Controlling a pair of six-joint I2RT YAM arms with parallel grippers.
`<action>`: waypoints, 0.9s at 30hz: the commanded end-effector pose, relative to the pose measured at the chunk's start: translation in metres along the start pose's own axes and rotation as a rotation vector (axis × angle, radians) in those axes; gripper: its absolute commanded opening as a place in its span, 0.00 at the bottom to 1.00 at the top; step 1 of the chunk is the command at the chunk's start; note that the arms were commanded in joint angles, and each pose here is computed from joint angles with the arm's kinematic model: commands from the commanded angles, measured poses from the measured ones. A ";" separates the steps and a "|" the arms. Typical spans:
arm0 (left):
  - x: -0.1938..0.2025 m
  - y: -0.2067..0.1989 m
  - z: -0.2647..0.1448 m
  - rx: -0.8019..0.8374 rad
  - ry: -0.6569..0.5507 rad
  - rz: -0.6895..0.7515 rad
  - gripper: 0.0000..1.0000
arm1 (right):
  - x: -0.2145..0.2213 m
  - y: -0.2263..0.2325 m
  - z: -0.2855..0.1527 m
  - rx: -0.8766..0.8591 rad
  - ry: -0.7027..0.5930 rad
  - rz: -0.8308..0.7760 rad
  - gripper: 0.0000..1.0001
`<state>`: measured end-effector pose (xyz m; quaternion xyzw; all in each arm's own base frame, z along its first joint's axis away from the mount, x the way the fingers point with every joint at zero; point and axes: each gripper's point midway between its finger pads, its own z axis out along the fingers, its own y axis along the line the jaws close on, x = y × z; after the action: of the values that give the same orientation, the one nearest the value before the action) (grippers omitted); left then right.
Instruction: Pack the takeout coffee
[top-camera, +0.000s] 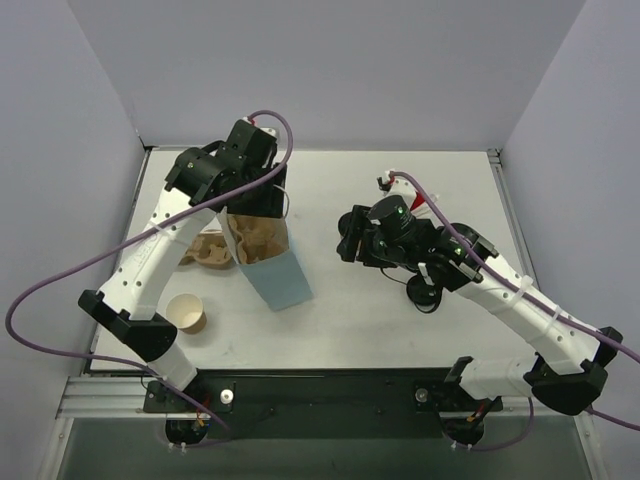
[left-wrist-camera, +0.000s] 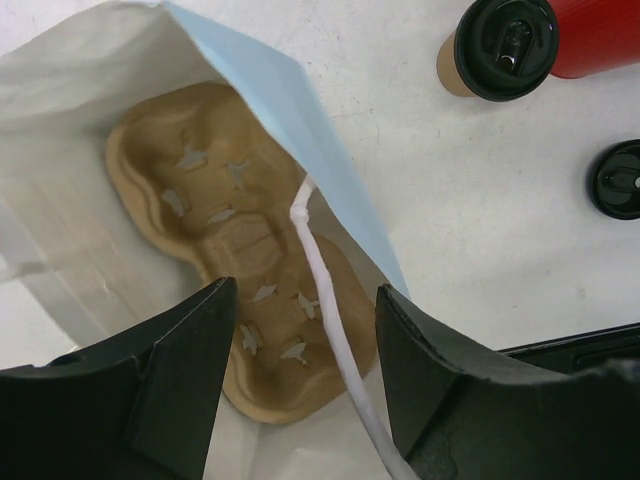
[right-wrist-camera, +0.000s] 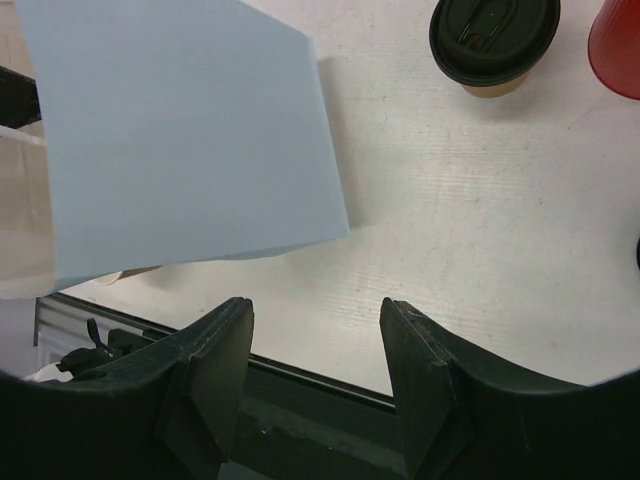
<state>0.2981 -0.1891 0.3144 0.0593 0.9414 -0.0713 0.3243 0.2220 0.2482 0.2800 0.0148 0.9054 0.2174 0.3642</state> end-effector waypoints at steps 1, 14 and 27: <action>0.025 0.009 -0.014 -0.039 0.102 0.037 0.67 | -0.017 -0.005 -0.017 0.021 -0.064 0.000 0.55; 0.052 -0.006 -0.001 -0.067 0.217 0.061 0.67 | -0.024 0.013 -0.005 -0.030 -0.014 -0.111 0.57; 0.046 -0.011 0.013 -0.095 0.223 0.026 0.67 | -0.011 -0.007 0.013 0.067 0.057 -0.054 0.58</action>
<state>0.3009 -0.2301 0.2812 0.0673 0.9546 -0.0687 0.2821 0.2484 0.2564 0.2865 -0.0245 0.9114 0.1931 0.3625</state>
